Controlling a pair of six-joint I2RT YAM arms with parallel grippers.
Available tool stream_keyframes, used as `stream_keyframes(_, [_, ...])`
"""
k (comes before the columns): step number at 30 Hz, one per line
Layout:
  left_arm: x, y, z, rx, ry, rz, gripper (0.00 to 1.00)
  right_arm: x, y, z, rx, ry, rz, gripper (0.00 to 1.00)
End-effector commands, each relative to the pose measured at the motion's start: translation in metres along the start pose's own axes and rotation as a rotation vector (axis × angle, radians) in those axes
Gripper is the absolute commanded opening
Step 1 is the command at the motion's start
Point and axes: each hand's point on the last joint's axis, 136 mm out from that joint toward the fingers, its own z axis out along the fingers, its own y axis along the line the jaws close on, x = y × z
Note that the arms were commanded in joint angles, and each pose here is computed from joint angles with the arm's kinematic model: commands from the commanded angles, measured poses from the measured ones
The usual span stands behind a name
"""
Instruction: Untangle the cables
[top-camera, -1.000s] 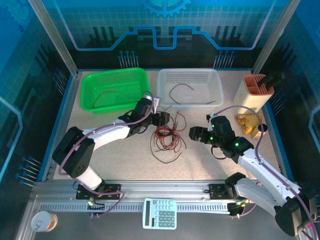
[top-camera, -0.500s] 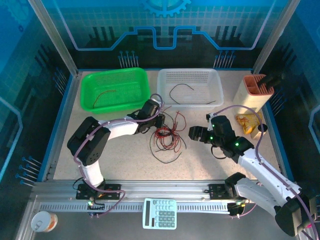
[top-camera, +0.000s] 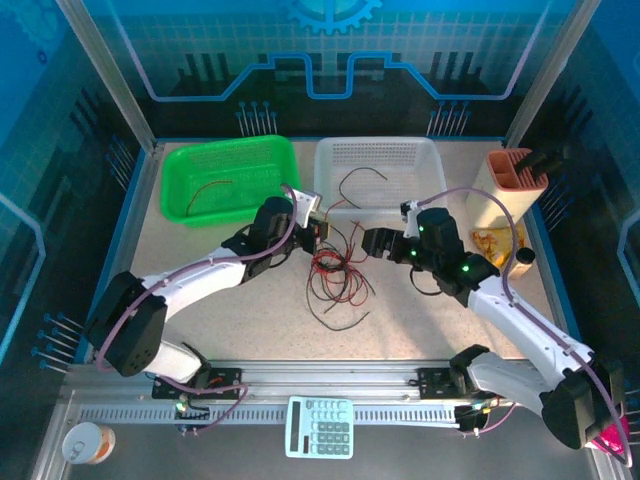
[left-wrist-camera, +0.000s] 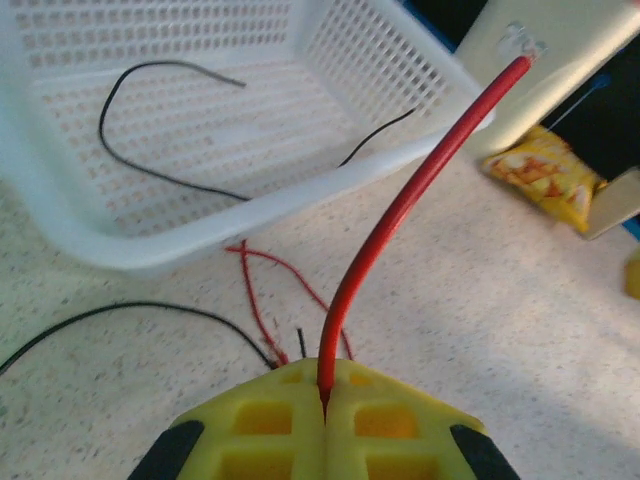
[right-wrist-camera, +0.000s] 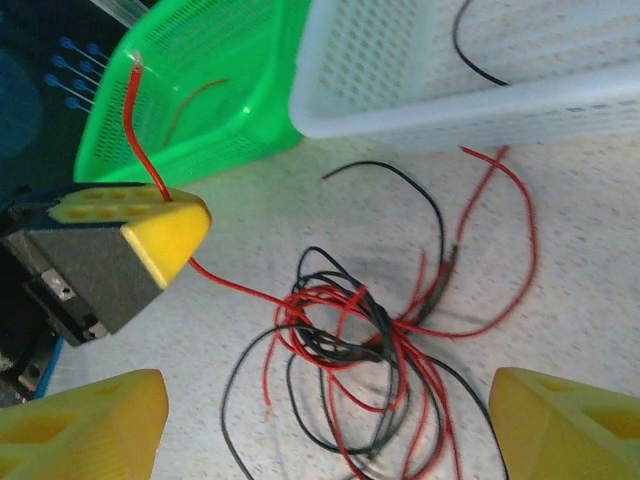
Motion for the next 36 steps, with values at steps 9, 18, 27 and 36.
stream_keyframes(9, [-0.019, -0.051, -0.011, 0.166, -0.041, 0.019, 0.00, -0.050, 0.083, 0.000, -0.227, -0.110, -0.040, 0.84])
stream_keyframes(18, [-0.038, -0.079, -0.027, 0.223, -0.102, 0.047, 0.00, -0.070, 0.092, 0.020, -0.216, -0.141, -0.003, 0.77])
stream_keyframes(27, [-0.042, -0.085, -0.035, 0.231, -0.132, 0.057, 0.01, -0.088, 0.114, 0.032, -0.278, -0.150, -0.003, 0.00])
stream_keyframes(36, [-0.004, -0.059, -0.007, 0.168, -0.083, 0.023, 0.46, -0.139, 0.184, -0.038, -0.423, -0.237, -0.108, 0.00])
